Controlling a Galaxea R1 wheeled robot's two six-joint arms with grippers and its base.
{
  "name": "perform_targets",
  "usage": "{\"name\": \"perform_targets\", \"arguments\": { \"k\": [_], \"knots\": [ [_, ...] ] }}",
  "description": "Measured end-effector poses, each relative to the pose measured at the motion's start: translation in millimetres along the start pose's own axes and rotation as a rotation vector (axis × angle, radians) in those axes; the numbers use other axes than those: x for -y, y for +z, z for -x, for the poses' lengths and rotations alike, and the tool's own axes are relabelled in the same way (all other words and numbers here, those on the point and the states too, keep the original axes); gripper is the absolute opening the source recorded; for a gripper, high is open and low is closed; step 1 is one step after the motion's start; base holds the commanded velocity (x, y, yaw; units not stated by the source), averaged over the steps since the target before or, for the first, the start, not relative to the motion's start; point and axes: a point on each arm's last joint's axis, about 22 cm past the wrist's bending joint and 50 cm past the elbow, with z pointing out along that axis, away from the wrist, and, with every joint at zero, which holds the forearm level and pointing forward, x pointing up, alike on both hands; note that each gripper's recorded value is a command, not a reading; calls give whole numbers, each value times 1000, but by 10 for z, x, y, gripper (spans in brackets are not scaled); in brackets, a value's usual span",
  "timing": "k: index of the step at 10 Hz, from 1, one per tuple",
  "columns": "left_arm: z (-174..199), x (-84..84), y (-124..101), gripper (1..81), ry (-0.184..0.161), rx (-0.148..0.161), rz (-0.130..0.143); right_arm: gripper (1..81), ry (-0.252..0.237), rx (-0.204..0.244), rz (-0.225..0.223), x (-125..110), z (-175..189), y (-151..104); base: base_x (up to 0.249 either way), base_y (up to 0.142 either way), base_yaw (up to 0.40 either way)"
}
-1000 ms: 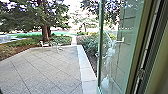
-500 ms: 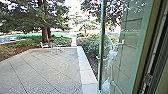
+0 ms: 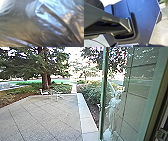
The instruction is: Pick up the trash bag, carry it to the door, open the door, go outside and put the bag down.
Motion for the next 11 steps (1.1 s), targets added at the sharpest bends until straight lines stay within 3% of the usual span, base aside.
{"name": "perform_targets", "arguments": {
  "k": [1,2,3,4,6,7,8,11],
  "knots": [
    [4,-134,23,10,-1,2,23,811,2,-6,22,-131,-32,-24,132,0,0],
    [-18,53,-17,10,0,-1,-3,811,37,-5,-18,168,-24,39,132,0,0],
    [-90,155,-33,10,2,-13,-23,811,5,-12,-3,14,-94,1,132,0,0],
    [-129,-120,27,10,-1,-22,17,811,-3,-25,50,-341,-223,-80,132,0,0],
    [-89,-126,27,10,1,-9,20,811,0,-17,-14,104,-132,19,132,0,0],
    [-45,-20,3,10,-1,-5,5,811,38,-15,-24,174,-93,34,132,0,0],
    [-25,6,-1,10,-2,-2,0,811,2,-12,9,-57,-102,-13,132,0,0],
    [-56,-53,11,10,-1,-7,9,811,7,-12,-15,111,-88,22,131,0,0]
  ]
}}
